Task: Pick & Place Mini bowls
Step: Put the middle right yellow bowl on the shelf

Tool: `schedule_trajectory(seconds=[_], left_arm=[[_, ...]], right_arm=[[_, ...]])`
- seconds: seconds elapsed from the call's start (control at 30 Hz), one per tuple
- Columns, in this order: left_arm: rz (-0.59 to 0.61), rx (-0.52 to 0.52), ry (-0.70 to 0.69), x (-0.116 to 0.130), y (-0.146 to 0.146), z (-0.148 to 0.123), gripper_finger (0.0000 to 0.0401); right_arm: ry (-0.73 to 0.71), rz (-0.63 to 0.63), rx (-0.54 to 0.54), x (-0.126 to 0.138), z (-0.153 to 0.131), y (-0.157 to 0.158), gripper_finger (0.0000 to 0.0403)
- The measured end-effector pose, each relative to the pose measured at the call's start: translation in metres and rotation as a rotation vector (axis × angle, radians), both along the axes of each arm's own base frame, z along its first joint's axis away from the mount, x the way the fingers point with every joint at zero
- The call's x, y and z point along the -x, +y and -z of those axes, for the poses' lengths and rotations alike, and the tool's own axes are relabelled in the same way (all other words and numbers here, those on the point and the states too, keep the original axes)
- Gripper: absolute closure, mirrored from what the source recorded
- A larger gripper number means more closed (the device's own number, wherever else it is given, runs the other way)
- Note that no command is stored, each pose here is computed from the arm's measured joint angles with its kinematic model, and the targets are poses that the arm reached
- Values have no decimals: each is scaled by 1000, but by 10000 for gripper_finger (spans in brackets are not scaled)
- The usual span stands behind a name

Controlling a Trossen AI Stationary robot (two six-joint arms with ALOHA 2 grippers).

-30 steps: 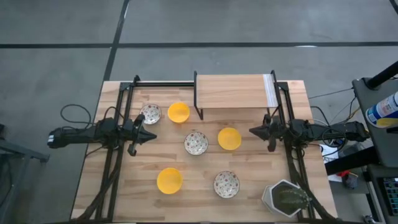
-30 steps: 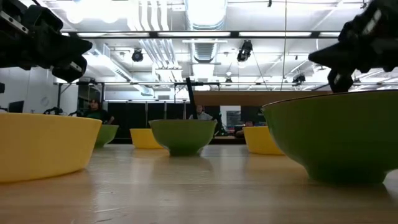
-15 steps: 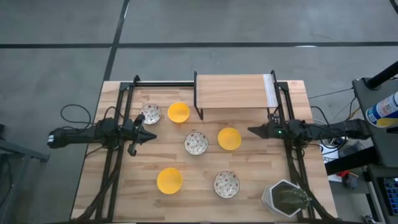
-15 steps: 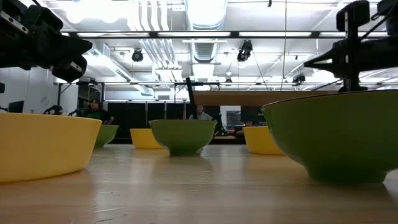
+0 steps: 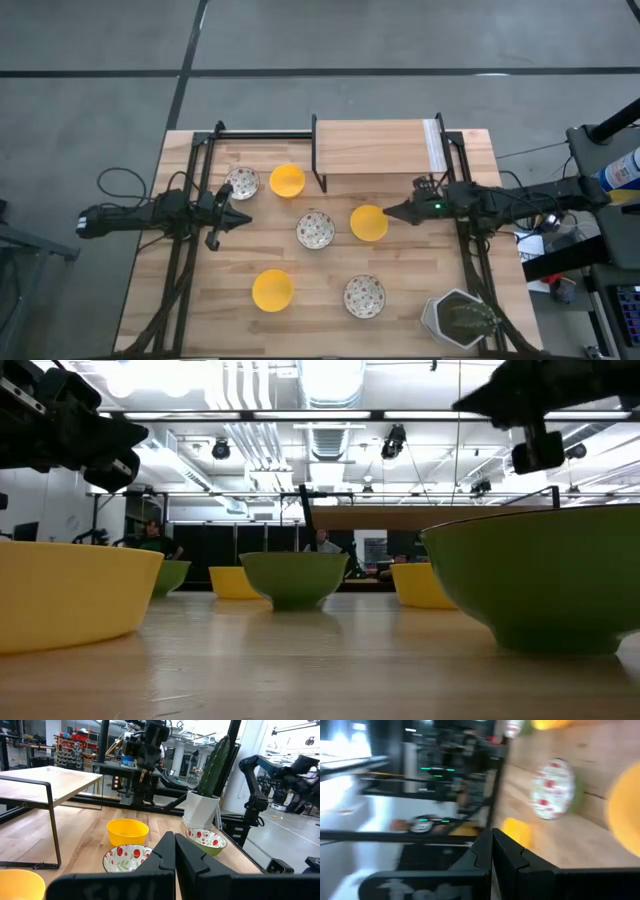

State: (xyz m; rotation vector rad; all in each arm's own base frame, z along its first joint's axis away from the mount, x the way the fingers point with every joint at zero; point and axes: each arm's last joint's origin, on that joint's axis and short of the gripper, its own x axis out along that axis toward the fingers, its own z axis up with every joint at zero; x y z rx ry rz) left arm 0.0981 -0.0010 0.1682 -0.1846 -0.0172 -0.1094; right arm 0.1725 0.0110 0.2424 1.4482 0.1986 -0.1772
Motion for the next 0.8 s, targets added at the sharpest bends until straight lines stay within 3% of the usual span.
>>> schedule_trajectory(seconds=[0.17, 0.37, 0.57, 0.8], left_arm=[[0, 0, 0, 0, 0, 0, 401], [0, 0, 0, 0, 0, 0, 401], [0, 0, 0, 0, 0, 0, 401], [1, 0, 0, 0, 0, 0, 401]], right_arm=[[350, -71, 5, -21, 9, 4, 373], [628, -96, -2, -40, 16, 6, 289], [823, -92, 21, -52, 22, 7, 220], [945, -71, 86, -64, 41, 4, 224]])
